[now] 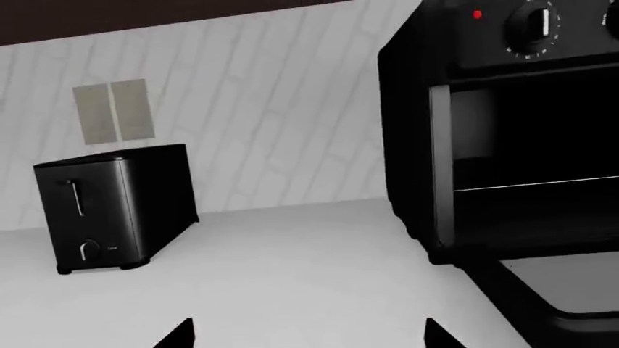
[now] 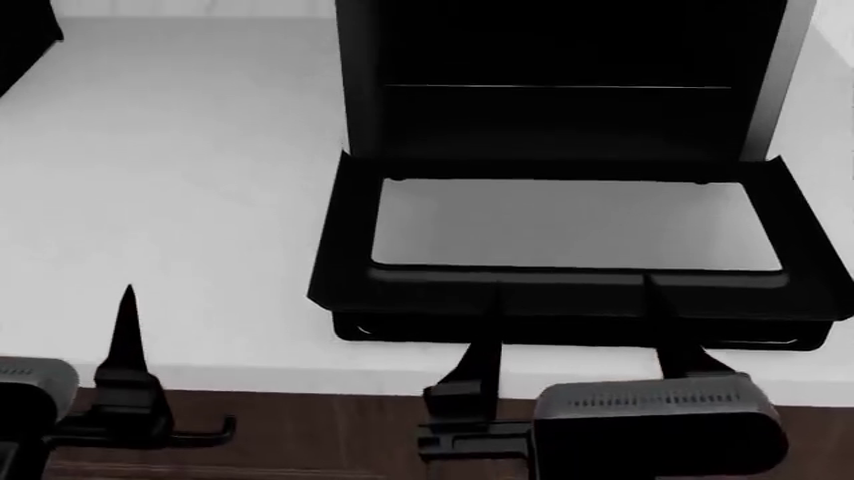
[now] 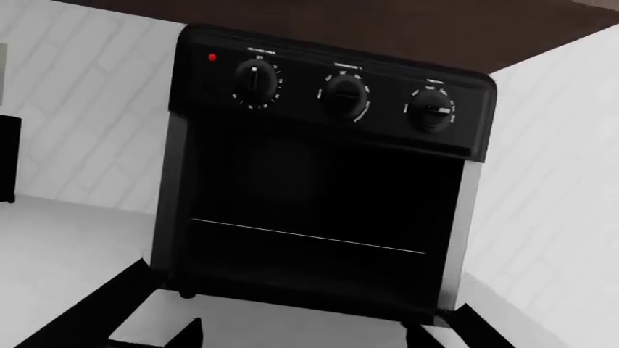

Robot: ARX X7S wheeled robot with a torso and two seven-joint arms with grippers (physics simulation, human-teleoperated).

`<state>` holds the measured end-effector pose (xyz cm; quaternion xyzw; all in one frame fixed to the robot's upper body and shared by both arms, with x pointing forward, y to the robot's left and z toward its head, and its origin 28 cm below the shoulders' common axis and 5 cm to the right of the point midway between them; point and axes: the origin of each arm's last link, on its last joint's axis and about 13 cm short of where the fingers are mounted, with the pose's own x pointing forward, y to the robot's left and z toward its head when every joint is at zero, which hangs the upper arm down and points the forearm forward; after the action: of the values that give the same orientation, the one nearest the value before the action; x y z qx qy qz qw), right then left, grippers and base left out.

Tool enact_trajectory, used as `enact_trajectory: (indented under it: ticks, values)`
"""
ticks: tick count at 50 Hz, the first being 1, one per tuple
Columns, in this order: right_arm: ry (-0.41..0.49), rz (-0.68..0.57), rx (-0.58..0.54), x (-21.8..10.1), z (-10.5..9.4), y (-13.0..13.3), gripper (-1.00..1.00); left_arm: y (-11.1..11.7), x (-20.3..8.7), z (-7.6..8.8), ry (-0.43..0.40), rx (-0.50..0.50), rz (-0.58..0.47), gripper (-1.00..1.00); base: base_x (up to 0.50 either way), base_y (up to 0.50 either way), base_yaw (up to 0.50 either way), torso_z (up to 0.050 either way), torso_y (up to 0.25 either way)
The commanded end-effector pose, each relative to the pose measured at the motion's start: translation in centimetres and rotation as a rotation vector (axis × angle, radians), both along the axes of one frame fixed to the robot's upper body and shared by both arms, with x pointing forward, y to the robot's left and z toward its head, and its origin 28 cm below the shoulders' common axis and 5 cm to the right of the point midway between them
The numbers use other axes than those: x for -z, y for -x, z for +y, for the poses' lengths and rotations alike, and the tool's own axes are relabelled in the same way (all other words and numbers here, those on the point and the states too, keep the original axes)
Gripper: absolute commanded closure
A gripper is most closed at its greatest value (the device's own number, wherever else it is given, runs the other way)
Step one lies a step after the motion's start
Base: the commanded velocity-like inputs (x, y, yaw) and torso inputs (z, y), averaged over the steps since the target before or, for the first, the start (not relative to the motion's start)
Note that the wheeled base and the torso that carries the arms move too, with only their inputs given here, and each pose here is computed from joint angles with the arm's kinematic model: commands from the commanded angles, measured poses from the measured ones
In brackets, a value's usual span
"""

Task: Close the toaster oven door.

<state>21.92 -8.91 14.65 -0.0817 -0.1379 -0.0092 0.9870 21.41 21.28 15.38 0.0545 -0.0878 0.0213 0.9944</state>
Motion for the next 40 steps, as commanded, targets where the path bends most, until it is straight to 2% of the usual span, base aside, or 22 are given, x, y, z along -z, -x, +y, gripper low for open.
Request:
enact_trajectory:
  ticks: [1, 30, 35, 40]
  values:
    - [0.01, -0.026, 0.002, -0.7, -0.1, 0.2, -1.0, 0.2, -0.7, 0.0, -0.011, 0.013, -0.023, -1.0, 0.0, 0.0, 0.0, 0.05, 0.0]
    - [-0.008, 0.006, -0.037, 0.2, -0.1, -0.1, -1.0, 0.0, -0.4, 0.1, 0.001, 0.029, -0.02, -1.0, 0.0, 0.0, 0.0, 0.05, 0.0]
    - [-0.012, 0.018, -0.042, 0.4, -0.1, -0.2, -1.0, 0.0, -0.3, 0.1, -0.004, 0.011, -0.02, -1.0, 0.46, 0.0, 0.0, 0.05, 0.0]
    - [-0.012, 0.017, -0.039, 0.5, -0.1, -0.2, -1.0, 0.0, -0.1, 0.1, 0.003, 0.012, -0.023, -1.0, 0.5, 0.0, 0.0, 0.0, 0.0]
